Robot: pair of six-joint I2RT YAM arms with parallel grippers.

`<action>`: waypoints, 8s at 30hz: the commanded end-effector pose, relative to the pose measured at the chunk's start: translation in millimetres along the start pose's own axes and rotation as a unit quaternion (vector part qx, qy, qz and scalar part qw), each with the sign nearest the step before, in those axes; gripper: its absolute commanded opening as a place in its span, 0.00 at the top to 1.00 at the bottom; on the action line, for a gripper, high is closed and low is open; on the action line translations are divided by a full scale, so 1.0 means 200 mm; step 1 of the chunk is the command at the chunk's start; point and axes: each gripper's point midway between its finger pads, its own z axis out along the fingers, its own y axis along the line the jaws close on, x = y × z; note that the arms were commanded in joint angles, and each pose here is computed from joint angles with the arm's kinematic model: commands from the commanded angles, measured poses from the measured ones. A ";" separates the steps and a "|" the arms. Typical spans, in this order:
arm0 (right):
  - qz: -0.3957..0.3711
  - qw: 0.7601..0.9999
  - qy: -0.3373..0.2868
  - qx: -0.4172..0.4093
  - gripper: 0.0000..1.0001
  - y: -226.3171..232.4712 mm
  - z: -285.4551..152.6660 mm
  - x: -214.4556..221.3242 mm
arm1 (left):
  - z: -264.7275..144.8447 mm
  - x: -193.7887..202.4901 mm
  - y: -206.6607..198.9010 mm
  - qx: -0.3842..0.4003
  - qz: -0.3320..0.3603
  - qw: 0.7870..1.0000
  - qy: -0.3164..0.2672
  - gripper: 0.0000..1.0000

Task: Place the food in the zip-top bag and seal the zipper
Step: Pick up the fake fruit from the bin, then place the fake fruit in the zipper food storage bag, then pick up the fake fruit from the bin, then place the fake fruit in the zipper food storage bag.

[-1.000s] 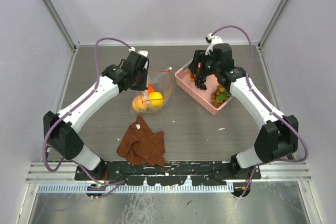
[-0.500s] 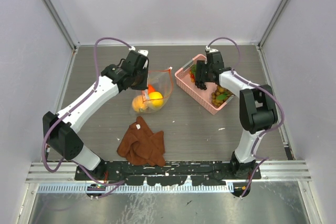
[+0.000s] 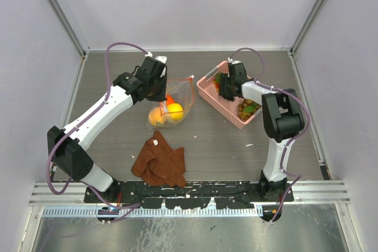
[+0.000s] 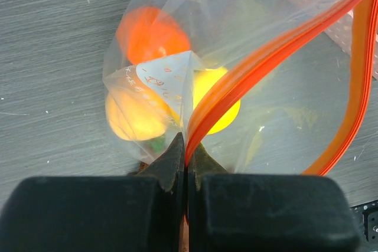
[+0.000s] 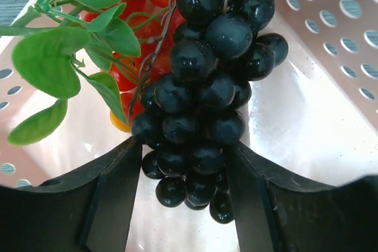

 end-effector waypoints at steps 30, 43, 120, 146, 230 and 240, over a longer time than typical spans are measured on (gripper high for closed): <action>-0.037 0.981 -0.137 -0.131 0.99 0.32 -1.11 -0.42 | -0.07 -0.15 -0.12 0.067 -0.014 0.996 -0.058 1.00; -0.129 0.927 -0.142 -0.322 0.99 0.93 -1.70 -0.27 | -0.06 -0.13 -0.13 0.076 -0.003 0.996 -0.055 1.00; -0.297 0.919 -0.233 -0.117 0.36 0.23 -0.33 -0.46 | -0.11 -0.11 -0.10 0.054 -0.013 0.998 -0.039 1.00; -0.355 0.907 -0.185 -0.133 0.74 0.22 0.04 -0.46 | -0.05 -0.09 -0.12 0.054 0.010 0.998 -0.010 1.00; -0.126 0.899 -0.246 -0.338 0.38 1.15 -1.36 -0.10 | -0.15 -0.08 -0.14 0.081 -0.028 0.996 -0.028 1.00; -0.108 0.958 -0.163 -0.212 0.34 0.89 -1.25 0.02 | -0.15 -0.07 -0.12 0.072 -0.029 0.997 -0.026 1.00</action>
